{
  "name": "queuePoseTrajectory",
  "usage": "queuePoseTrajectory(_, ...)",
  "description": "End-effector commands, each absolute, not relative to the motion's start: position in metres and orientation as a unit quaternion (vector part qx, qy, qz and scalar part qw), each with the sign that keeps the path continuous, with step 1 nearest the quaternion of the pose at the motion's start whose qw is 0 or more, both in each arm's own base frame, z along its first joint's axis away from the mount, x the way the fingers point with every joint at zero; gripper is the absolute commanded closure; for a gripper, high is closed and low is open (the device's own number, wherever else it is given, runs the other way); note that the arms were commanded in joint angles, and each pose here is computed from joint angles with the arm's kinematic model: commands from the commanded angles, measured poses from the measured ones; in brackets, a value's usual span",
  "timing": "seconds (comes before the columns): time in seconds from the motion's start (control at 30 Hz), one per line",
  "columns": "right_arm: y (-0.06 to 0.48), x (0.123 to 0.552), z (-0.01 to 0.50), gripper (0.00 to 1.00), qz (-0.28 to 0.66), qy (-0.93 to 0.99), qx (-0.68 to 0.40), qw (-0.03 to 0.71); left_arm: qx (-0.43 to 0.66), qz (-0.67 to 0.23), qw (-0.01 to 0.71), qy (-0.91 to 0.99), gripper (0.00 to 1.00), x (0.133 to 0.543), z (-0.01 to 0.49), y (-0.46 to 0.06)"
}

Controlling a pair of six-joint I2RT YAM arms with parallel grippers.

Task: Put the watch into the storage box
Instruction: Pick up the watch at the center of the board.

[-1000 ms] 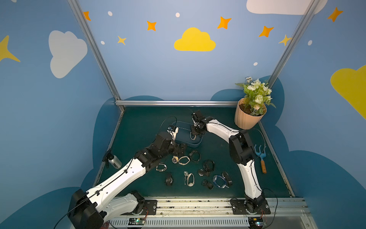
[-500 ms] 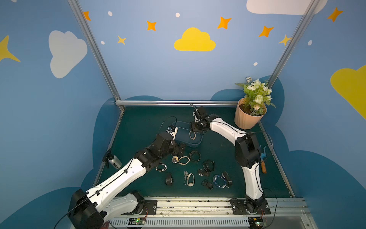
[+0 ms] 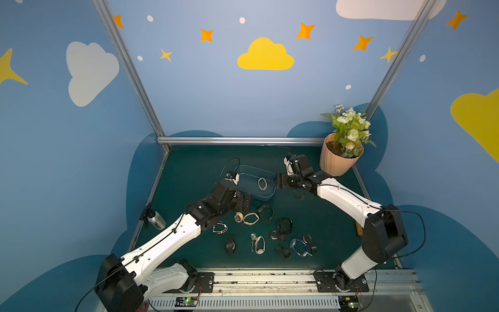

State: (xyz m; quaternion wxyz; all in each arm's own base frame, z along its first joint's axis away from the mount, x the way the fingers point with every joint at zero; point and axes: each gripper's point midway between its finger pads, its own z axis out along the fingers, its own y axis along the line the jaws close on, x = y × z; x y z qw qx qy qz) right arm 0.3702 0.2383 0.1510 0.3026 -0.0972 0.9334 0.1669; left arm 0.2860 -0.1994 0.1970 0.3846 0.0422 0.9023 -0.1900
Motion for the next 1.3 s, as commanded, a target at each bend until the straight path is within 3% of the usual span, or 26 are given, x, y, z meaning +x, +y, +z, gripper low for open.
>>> queuePoseTrajectory(0.0,0.239,0.372,0.165,0.14,0.180,0.924,-0.096,0.324,-0.031,-0.198,0.332,0.922,0.06,0.274,0.173,-0.190)
queuePoseTrajectory(0.4,0.245,0.373,0.160,0.14,0.198,0.922,-0.098,0.319,-0.121,-0.278,0.228,0.925,0.23,0.245,0.116,-0.197)
queuePoseTrajectory(0.87,0.240,0.364,0.162,0.14,0.203,0.919,-0.095,0.326,-0.143,-0.343,0.197,0.907,0.38,0.258,0.099,-0.211)
queuePoseTrajectory(1.13,0.262,0.351,0.181,0.13,0.279,0.889,-0.136,0.337,-0.167,-0.350,0.194,0.901,0.39,0.261,0.087,-0.206)
queuePoseTrajectory(1.27,0.278,0.325,0.189,0.13,0.348,0.860,-0.182,0.325,-0.169,-0.354,0.193,0.899,0.46,0.266,0.084,-0.207)
